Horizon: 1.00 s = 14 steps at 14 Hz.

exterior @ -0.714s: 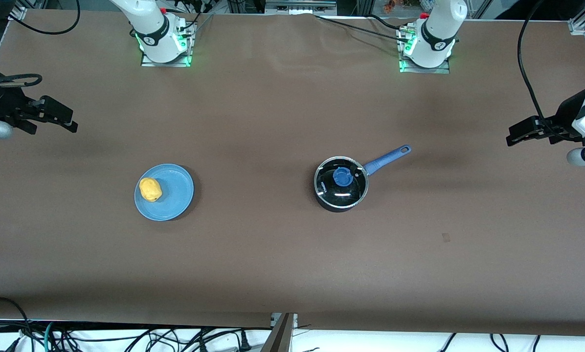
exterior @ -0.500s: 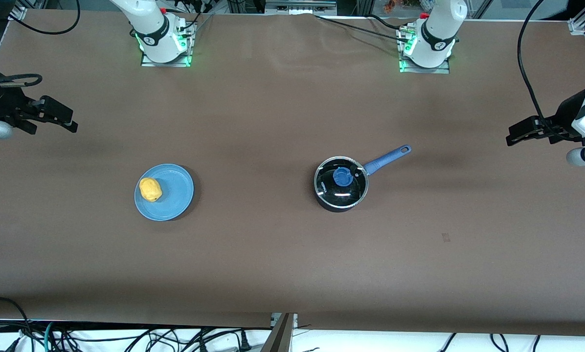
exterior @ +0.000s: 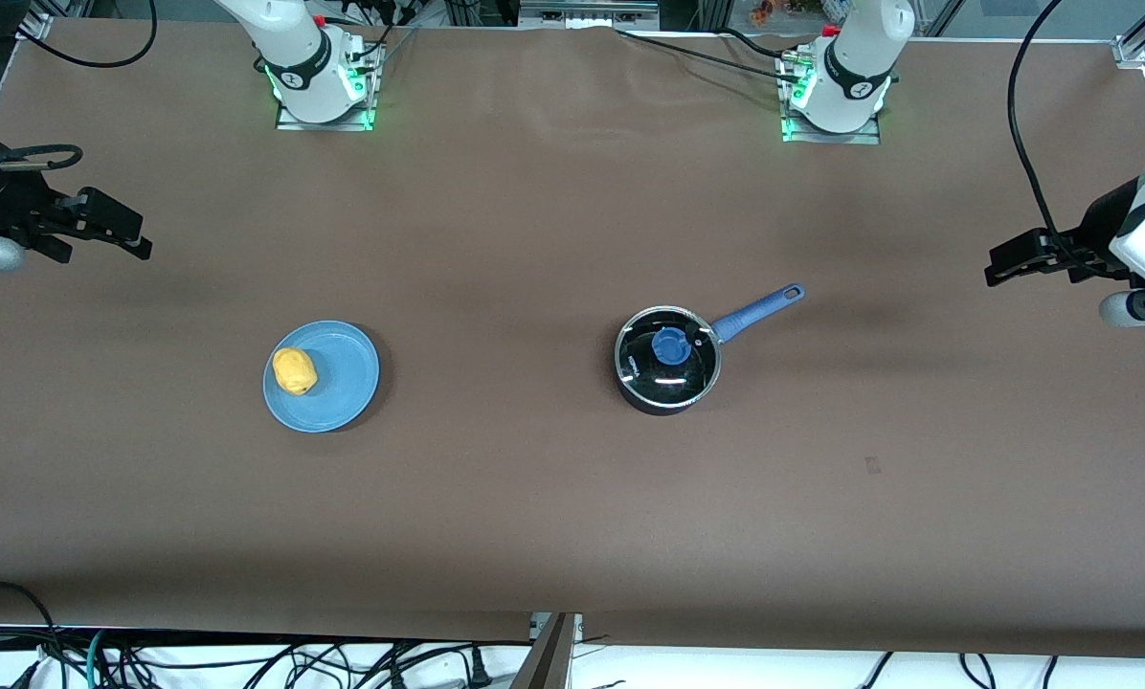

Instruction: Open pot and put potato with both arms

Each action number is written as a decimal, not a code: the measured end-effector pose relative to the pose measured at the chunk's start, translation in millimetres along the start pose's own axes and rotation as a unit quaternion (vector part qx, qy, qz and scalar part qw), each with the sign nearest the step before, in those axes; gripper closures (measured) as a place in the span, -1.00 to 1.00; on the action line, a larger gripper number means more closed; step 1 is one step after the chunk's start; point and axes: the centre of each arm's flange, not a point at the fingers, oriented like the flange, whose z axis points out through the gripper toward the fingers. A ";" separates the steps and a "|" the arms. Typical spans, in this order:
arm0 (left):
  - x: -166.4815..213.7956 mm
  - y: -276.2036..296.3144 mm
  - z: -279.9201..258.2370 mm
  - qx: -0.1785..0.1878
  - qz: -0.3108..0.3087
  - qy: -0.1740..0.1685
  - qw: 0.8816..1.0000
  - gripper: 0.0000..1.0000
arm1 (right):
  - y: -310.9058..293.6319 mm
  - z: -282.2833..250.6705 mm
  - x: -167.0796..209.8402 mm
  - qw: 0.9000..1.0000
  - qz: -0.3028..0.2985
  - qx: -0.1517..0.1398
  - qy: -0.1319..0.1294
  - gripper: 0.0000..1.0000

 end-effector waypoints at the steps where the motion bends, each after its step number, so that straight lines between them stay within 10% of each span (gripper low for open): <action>1: 0.3 0.0 0.4 0.000 0.000 0.000 1.000 -1.00 | 0.0 0.0 0.0 1.000 0.000 0.000 0.000 -1.00; 7: 15.1 33.1 34.6 -0.023 0.019 -0.030 0.999 -1.00 | 7.9 0.9 0.5 1.000 0.007 0.000 -0.001 -1.00; 14: 38.3 197.8 124.0 -0.032 -0.051 -0.002 0.998 -1.00 | 8.8 3.3 1.4 1.000 0.008 0.000 -0.004 -1.00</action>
